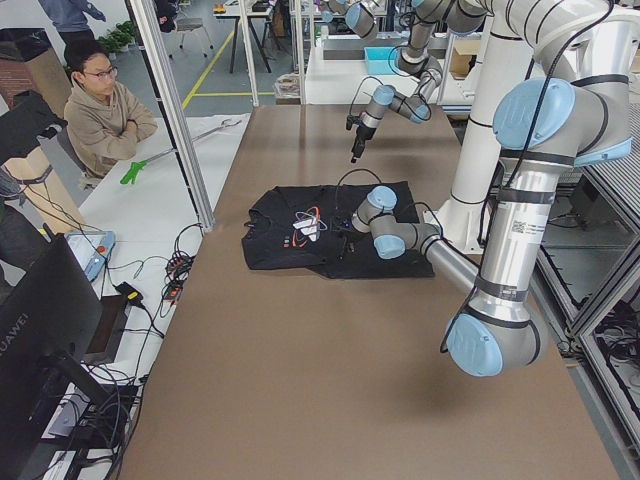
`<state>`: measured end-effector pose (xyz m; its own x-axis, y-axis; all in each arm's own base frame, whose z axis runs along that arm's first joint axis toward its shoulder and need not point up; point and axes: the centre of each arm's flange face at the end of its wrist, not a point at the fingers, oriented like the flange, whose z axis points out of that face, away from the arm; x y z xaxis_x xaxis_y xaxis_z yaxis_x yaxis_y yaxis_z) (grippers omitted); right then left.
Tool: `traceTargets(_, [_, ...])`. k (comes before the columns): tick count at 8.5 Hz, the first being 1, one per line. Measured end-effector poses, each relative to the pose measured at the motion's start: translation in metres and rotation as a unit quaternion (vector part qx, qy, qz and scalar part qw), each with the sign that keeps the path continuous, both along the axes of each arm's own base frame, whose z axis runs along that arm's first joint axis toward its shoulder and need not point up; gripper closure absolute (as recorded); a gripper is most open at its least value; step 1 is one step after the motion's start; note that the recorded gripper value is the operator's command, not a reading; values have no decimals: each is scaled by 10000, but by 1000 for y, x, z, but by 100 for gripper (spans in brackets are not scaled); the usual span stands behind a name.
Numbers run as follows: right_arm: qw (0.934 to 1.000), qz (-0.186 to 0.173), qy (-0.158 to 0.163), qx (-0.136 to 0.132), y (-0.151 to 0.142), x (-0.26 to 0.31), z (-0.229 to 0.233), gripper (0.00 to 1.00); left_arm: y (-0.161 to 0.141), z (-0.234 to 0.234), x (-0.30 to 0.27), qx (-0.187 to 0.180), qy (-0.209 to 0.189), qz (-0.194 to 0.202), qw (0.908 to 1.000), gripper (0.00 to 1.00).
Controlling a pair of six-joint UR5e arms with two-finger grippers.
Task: Fold clothes
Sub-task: 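Move both grippers down to the shirt hem corners nearest the robot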
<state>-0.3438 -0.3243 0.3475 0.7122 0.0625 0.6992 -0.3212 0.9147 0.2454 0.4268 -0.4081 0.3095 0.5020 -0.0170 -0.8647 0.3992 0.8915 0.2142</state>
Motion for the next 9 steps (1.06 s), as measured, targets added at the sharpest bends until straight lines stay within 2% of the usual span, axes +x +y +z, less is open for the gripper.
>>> traceTargets(2, [9997, -4, 112, -230, 45, -18, 20, 11, 10, 2, 4, 41, -33, -2, 10000, 0])
traceTargets(5, [9977, 19, 9, -677, 98, -50, 29, 21, 11, 2, 5, 48, -37, -2, 10000, 0])
traceTargets(9, [9956, -252, 48, -899, 143, -74, 33, 33, 12, 1, 6, 50, -32, 8, 10000, 0])
